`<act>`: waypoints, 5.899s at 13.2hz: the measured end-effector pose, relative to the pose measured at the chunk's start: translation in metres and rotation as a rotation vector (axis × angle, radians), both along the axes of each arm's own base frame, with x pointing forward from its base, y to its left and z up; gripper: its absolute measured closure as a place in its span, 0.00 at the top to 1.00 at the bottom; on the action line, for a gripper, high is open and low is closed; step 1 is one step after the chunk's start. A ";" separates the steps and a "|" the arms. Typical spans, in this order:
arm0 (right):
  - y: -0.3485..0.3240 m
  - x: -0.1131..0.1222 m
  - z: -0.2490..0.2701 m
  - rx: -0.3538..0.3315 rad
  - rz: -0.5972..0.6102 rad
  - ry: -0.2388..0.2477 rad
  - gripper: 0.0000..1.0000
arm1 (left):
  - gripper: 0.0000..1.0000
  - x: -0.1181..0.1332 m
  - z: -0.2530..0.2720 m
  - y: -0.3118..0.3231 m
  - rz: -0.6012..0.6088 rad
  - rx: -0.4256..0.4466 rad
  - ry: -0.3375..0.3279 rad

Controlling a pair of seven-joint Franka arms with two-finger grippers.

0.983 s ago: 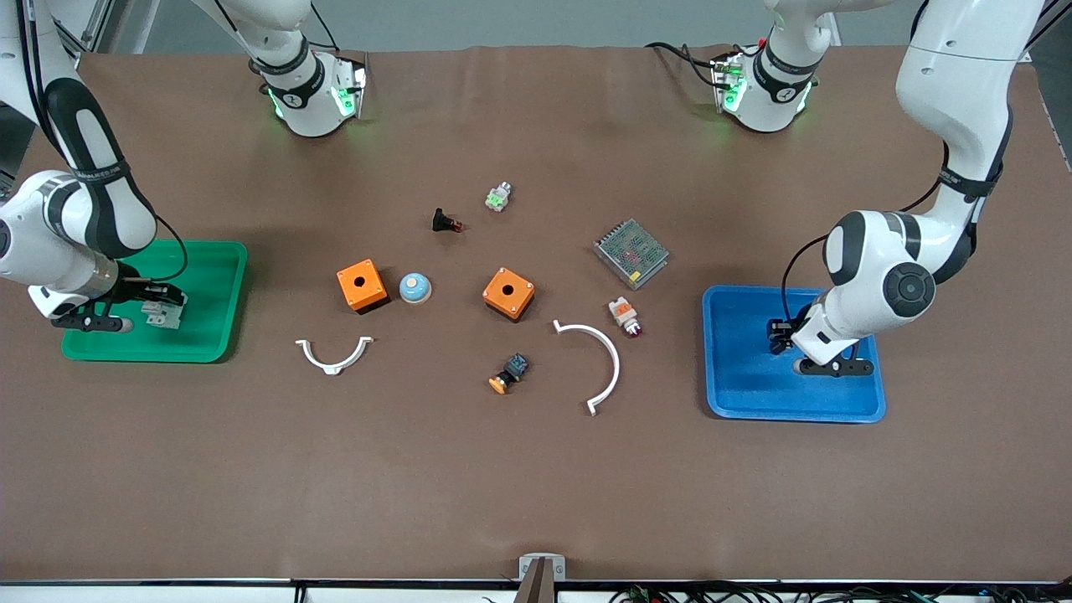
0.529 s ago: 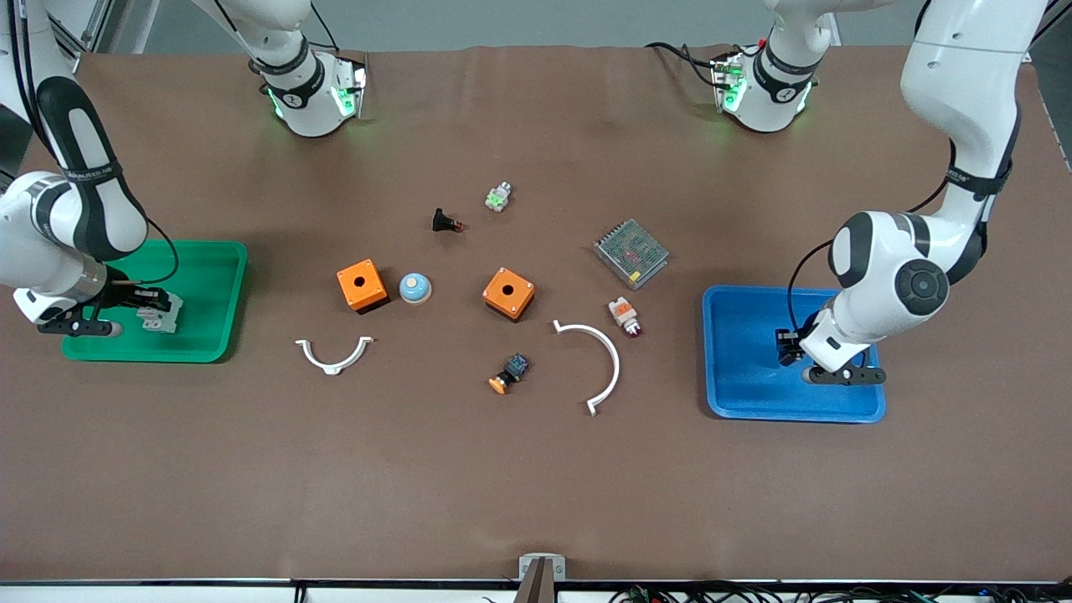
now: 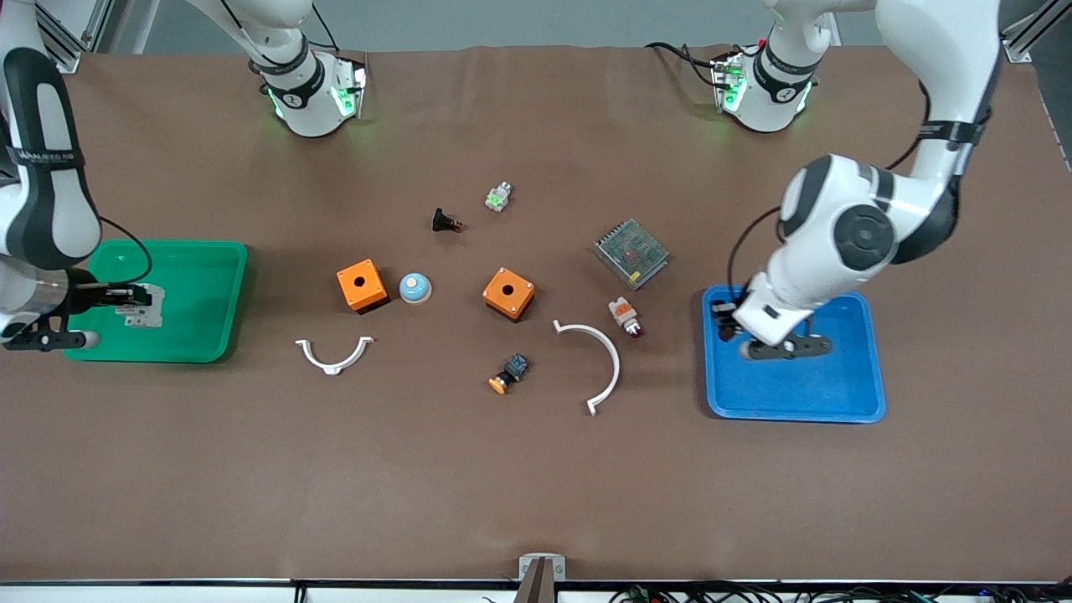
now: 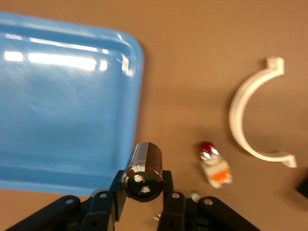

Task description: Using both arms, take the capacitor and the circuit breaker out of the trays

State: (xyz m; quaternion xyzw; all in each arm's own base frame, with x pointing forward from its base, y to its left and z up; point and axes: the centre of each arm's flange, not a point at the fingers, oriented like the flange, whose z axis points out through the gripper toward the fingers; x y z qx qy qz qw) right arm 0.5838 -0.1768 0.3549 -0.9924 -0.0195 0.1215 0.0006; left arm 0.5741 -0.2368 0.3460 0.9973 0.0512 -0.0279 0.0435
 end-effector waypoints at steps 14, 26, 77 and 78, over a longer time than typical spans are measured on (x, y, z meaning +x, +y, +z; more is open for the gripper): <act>0.426 -0.001 0.029 -0.037 -0.166 0.002 0.40 | 0.33 -0.036 -0.125 -0.231 0.236 0.077 -0.044; 0.473 0.012 -0.102 -0.014 -0.163 -0.050 0.40 | 0.33 -0.014 -0.149 -0.218 0.266 0.033 -0.089; 0.150 -0.053 0.260 -0.031 -0.114 -0.250 1.00 | 1.00 -0.048 0.300 0.183 -0.046 0.125 -0.063; 0.150 -0.047 0.262 -0.031 -0.114 -0.263 1.00 | 1.00 -0.048 0.300 0.183 -0.046 0.125 -0.063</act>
